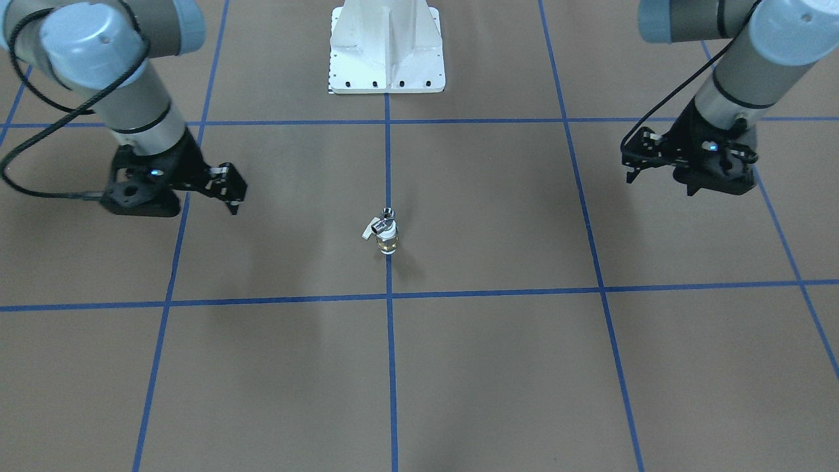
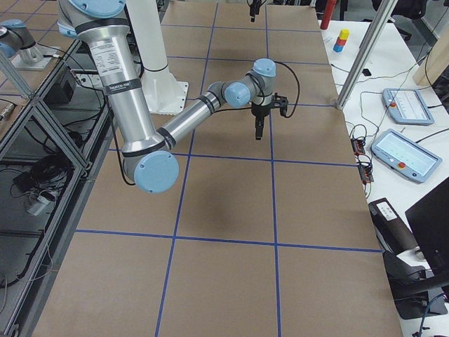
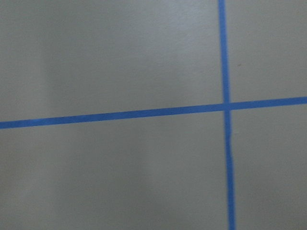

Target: Assemble PPR valve and pipe with both arms

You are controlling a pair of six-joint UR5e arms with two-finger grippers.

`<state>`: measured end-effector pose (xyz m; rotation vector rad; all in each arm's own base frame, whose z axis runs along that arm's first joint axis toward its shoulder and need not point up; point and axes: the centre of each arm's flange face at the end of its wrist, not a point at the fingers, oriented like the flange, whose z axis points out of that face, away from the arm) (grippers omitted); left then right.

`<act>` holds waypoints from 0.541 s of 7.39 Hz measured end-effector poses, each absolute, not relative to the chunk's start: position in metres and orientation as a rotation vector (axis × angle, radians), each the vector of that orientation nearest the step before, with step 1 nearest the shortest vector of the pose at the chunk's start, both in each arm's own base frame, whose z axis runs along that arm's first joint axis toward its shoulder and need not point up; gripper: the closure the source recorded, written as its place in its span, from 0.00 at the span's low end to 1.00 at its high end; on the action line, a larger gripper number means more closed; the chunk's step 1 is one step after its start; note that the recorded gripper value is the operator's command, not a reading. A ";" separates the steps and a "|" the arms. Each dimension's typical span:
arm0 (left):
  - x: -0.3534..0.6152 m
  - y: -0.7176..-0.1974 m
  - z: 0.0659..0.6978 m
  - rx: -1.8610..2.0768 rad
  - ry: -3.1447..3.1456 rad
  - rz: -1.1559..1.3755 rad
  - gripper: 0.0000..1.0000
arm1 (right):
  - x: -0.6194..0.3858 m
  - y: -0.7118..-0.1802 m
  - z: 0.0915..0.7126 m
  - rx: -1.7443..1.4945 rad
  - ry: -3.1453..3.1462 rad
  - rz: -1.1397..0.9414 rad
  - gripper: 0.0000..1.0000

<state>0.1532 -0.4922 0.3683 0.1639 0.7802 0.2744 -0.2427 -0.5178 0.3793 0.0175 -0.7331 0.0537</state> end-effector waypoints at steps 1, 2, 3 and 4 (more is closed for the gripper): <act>0.123 -0.486 0.386 0.175 0.765 0.281 0.01 | -0.199 -0.526 0.417 -0.001 -0.730 0.029 0.01; 0.093 -0.483 0.406 0.184 0.745 0.290 0.01 | -0.155 -0.537 0.458 -0.019 -0.739 -0.005 0.01; 0.070 -0.484 0.427 0.181 0.729 0.297 0.01 | -0.111 -0.544 0.498 -0.028 -0.753 -0.043 0.01; 0.054 -0.489 0.453 0.156 0.730 0.301 0.01 | -0.071 -0.542 0.529 -0.023 -0.760 -0.063 0.01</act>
